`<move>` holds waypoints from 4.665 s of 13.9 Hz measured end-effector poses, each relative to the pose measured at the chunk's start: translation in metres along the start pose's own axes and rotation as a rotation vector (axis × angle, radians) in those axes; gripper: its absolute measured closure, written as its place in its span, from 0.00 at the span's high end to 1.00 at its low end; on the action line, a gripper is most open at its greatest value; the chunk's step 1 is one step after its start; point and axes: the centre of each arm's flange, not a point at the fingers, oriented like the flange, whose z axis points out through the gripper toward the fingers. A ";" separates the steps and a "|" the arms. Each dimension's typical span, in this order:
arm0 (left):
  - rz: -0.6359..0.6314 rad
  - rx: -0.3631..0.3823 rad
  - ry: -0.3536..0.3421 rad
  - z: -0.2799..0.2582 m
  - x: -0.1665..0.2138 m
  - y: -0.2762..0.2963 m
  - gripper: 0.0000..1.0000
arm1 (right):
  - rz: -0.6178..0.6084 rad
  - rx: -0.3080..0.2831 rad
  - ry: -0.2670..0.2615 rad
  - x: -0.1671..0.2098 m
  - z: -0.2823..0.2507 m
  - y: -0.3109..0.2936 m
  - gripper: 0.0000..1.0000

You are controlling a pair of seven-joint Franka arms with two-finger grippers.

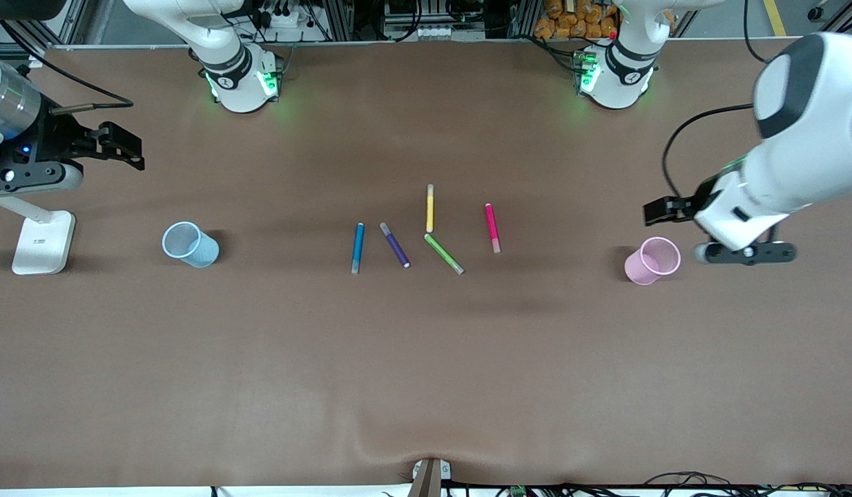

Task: Place pink and blue markers in matching cups
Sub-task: 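Move the left gripper to the pink marker while the right gripper reaches the blue marker, then close the left gripper on the pink marker, then lift the pink marker with the left gripper while the right gripper grasps the blue marker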

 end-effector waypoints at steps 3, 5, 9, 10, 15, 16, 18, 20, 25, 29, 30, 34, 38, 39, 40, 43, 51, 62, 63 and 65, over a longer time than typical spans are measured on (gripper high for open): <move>0.000 0.000 -0.020 0.030 0.005 0.023 1.00 | 0.034 0.002 0.003 -0.001 -0.001 0.019 1.00; -0.007 -0.001 -0.026 0.049 0.009 0.041 1.00 | 0.072 0.005 0.013 -0.002 -0.001 0.039 1.00; -0.045 0.007 -0.043 0.093 0.006 0.095 1.00 | 0.135 0.008 0.057 -0.001 -0.004 0.074 1.00; -0.051 0.007 -0.042 0.103 0.006 0.106 1.00 | 0.146 0.008 0.066 0.000 -0.004 0.081 1.00; -0.090 0.012 -0.019 0.162 0.001 0.148 1.00 | 0.167 0.009 0.074 0.005 0.004 0.093 1.00; -0.086 0.011 -0.016 0.179 -0.002 0.160 1.00 | 0.166 0.009 0.073 0.006 0.005 0.093 1.00; -0.069 0.006 -0.014 0.214 -0.008 0.178 1.00 | 0.163 0.009 0.071 0.007 0.006 0.091 1.00; -0.060 0.004 -0.018 0.240 -0.014 0.192 1.00 | 0.155 0.009 0.069 0.009 0.008 0.087 1.00; -0.110 0.000 -0.026 0.274 -0.018 0.205 1.00 | 0.076 0.004 0.063 0.026 0.019 0.045 1.00; -0.147 -0.016 -0.016 0.303 -0.021 0.220 1.00 | -0.027 -0.004 0.079 0.064 0.053 -0.012 1.00; -0.156 -0.018 -0.017 0.313 -0.023 0.225 1.00 | -0.051 -0.006 0.077 0.074 0.065 -0.026 1.00; -0.171 -0.014 -0.029 0.337 -0.034 0.237 0.82 | -0.127 -0.010 0.082 0.102 0.106 -0.074 1.00; -0.154 0.015 -0.029 0.345 -0.038 0.232 0.65 | -0.175 -0.009 0.078 0.122 0.145 -0.111 1.00; -0.152 0.020 -0.028 0.346 -0.038 0.231 0.62 | -0.174 0.005 0.078 0.127 0.154 -0.115 1.00; -0.151 0.022 -0.027 0.347 -0.038 0.230 0.62 | -0.167 0.029 0.076 0.131 0.162 -0.117 1.00; -0.149 0.021 -0.025 0.347 -0.039 0.230 0.45 | -0.151 0.076 0.072 0.138 0.176 -0.120 1.00; -0.166 0.010 -0.006 0.339 -0.030 0.223 0.17 | -0.149 0.097 0.053 0.143 0.194 -0.127 1.00; -0.177 0.077 0.223 0.217 0.020 0.141 0.17 | -0.144 0.098 0.052 0.144 0.203 -0.142 1.00; -0.181 0.081 0.239 0.208 0.023 0.132 0.17 | -0.142 0.098 0.057 0.146 0.206 -0.147 1.00; -0.187 0.087 0.266 0.192 0.026 0.120 0.17 | -0.105 0.098 0.068 0.150 0.220 -0.164 1.00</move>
